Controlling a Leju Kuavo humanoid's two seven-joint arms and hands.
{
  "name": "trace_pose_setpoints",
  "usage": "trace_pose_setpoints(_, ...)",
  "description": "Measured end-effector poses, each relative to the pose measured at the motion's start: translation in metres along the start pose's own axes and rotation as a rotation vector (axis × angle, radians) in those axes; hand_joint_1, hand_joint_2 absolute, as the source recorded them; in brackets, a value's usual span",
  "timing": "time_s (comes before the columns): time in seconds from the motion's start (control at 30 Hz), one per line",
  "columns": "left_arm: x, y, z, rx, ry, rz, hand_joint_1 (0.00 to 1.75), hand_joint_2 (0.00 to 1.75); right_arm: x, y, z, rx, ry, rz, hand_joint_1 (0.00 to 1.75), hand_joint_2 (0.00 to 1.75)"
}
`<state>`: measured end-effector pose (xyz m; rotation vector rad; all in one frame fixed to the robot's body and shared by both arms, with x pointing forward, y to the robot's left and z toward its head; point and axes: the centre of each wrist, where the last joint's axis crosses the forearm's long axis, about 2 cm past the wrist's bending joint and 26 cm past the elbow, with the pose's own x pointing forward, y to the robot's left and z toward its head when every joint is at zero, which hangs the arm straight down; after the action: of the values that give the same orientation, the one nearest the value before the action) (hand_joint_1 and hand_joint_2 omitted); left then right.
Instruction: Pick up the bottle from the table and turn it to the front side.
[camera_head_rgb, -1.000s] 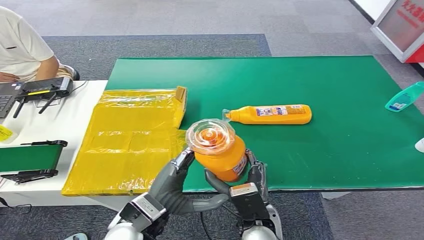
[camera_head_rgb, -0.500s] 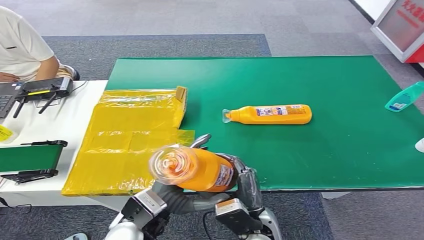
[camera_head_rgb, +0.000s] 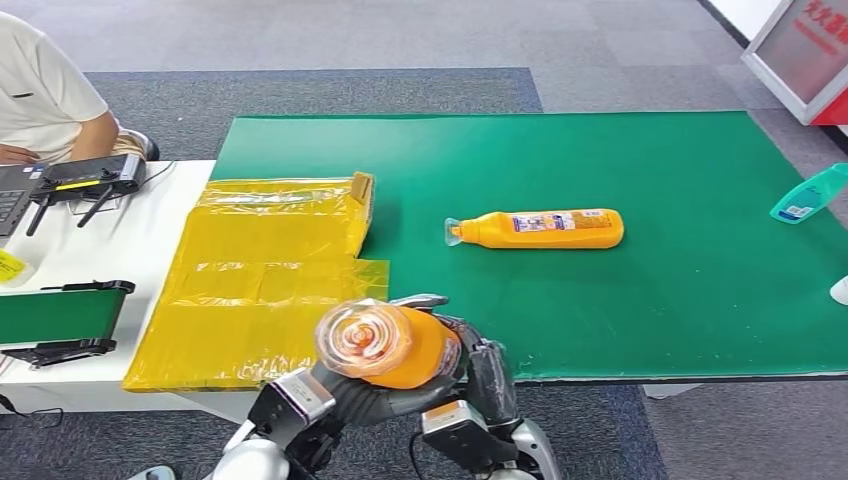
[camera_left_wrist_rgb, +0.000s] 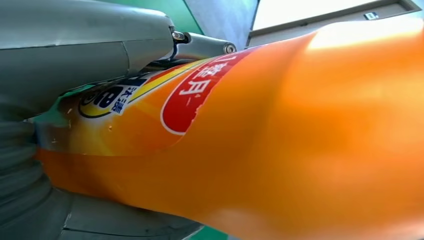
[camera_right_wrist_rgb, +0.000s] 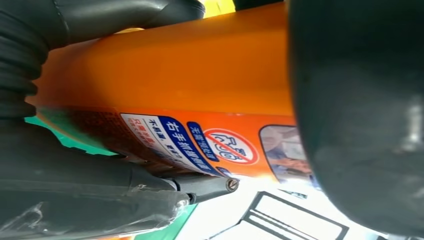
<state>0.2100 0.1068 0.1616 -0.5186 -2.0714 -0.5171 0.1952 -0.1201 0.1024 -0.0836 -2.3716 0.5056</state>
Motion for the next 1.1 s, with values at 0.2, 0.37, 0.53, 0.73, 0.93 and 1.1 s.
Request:
trace_pose_setpoints(0.2,-0.003,0.000,0.001,-0.005,0.011,-0.003,1.75,1.75,-0.004,0.003,0.005,0.014,0.042,-0.010,0.80,1.75)
trace_pose_setpoints(0.37,-0.007,-0.001,0.003,-0.011,0.027,-0.034,1.75,1.75,-0.009,0.006,0.010,0.028,0.103,-0.029,0.00,1.75)
trace_pose_setpoints(0.53,-0.010,0.002,0.009,0.058,0.025,-0.071,1.75,1.75,-0.013,0.009,0.019,0.036,0.210,-0.084,0.00,1.75)
trace_pose_setpoints(0.73,-0.005,0.006,0.020,0.176,-0.002,-0.087,1.75,1.75,-0.016,0.006,0.040,-0.018,0.367,-0.124,0.00,1.75)
trace_pose_setpoints(0.93,0.002,0.015,0.034,0.294,0.019,-0.226,1.75,1.75,-0.017,0.001,0.055,-0.047,0.438,-0.121,0.00,1.75)
trace_pose_setpoints(1.1,0.001,0.029,0.043,0.339,0.083,-0.296,1.75,1.75,-0.015,-0.003,0.060,-0.056,0.464,-0.121,0.00,1.75)
